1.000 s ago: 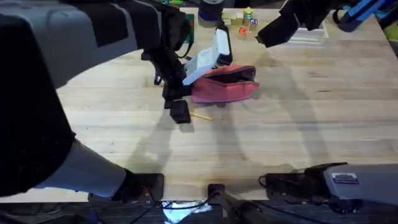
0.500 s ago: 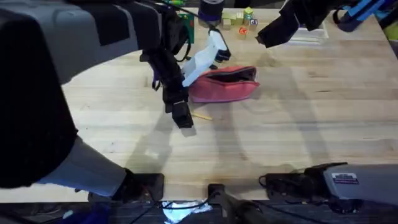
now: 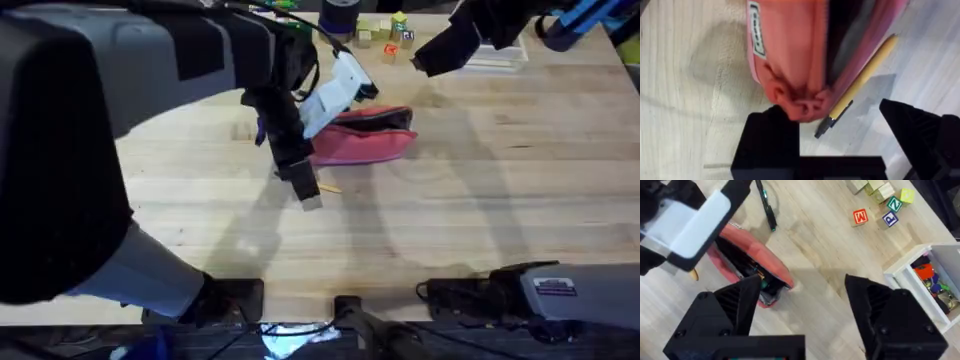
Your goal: Unzip the bag, pick up the pens from the table one at a time and place them inside, then zip the bag closed.
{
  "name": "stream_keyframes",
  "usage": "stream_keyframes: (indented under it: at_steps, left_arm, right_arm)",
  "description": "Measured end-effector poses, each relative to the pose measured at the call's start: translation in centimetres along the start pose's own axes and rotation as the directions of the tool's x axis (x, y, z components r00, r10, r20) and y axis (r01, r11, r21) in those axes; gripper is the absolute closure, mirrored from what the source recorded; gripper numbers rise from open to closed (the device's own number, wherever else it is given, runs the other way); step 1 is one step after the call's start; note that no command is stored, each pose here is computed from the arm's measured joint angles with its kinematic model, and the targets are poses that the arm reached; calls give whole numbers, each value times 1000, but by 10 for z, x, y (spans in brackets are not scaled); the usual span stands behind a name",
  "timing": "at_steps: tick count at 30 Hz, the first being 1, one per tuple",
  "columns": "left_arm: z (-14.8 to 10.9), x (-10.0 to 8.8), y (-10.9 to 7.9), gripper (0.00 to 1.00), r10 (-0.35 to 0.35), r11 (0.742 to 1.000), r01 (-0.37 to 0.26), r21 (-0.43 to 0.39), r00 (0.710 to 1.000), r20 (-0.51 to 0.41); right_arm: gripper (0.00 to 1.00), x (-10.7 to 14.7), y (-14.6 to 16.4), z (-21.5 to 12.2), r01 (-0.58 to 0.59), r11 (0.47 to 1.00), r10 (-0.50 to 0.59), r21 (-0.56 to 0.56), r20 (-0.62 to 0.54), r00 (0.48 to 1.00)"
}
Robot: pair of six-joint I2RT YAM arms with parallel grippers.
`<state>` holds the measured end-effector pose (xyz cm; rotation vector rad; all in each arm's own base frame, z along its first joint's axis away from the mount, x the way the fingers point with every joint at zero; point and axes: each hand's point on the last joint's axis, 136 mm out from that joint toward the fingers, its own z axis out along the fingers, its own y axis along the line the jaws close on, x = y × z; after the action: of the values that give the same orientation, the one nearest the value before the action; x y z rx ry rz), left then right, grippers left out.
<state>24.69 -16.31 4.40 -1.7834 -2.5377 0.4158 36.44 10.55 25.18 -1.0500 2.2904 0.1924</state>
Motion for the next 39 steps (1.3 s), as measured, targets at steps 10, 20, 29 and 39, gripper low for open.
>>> stream_keyframes:
  at_steps: [10, 20, 29, 39]
  left_arm:
    - [6, 0, -1, 7, 49, 994, -55, -90, 997, -65]
    - [10, -1, -4, 5, 64, 988, -75, -138, 995, -78]
    - [11, -2, -4, 6, 62, 988, -72, -140, 995, -72]
    - [12, -12, 0, 4, -16, 987, 15, -162, 1000, -1]
  right_arm:
    - [6, -6, -4, 0, 9, 1000, -9, 18, 24, 1000]
    - [5, -7, -5, 0, -5, 1000, 4, 21, 29, 1000]
    - [5, -7, -5, 0, -12, 1000, 11, 20, 30, 999]
    - [5, -7, -5, 0, -12, 1000, 12, 20, 30, 999]
